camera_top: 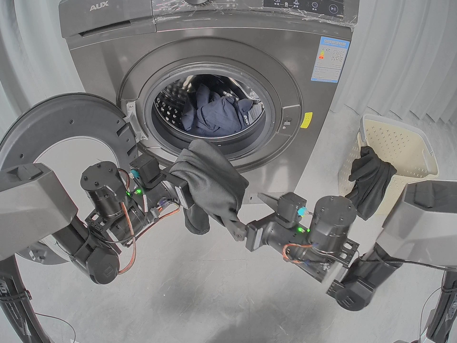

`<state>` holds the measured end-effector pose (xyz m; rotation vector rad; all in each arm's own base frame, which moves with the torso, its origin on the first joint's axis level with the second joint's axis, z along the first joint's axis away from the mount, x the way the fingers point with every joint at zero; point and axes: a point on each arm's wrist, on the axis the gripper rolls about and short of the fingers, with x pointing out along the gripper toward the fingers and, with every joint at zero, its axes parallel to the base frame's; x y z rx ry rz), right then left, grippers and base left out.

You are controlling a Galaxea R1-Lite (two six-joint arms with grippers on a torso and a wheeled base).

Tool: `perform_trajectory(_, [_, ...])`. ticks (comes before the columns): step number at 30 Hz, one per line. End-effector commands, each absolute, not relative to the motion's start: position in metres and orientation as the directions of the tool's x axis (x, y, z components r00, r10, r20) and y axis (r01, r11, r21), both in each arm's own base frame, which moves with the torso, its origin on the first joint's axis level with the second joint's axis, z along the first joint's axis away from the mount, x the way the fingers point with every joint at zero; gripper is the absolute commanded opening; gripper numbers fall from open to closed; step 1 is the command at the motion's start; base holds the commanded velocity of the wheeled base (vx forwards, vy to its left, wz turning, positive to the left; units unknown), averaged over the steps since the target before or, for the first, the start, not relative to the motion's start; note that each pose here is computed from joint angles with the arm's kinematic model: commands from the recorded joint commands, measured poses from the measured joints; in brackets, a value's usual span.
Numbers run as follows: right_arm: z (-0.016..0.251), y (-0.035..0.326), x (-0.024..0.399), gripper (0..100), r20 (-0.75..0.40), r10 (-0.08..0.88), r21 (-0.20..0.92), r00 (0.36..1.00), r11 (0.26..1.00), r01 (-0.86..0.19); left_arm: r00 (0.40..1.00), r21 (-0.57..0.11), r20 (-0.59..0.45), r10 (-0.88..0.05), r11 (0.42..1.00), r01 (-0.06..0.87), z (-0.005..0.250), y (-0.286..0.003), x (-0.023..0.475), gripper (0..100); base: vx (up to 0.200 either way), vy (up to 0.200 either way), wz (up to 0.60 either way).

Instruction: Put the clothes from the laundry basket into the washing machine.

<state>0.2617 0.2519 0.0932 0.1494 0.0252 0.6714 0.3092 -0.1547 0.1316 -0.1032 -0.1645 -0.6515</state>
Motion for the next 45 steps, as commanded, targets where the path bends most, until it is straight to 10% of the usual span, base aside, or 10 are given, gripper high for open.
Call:
perform_trajectory(1, [0.11, 0.198, 0.195, 100, -0.06, 0.687, 0.085, 0.724, 0.726, -0.682, 0.754, -0.022, 0.204, -0.624, 0.768, 0.641, 0.153, -0.138, 0.276, 0, 0.0, 0.0, 0.0])
perform_trajectory(25, [0.101, 0.158, 0.22, 100, -0.104, 0.571, 0.096, 0.814, 0.82, -0.564, 0.761, 0.027, 0.158, -0.629, 0.774, 0.633, 0.144, -0.136, 0.266, 0, 0.0, 0.0, 0.0])
perform_trajectory(45, [0.099, 0.161, 0.214, 100, -0.118, 0.587, 0.099, 0.801, 0.81, -0.578, 0.755, 0.029, 0.101, -0.648, 0.76, 0.649, 0.126, -0.146, 0.271, 0, 0.2, 0.0, 0.0])
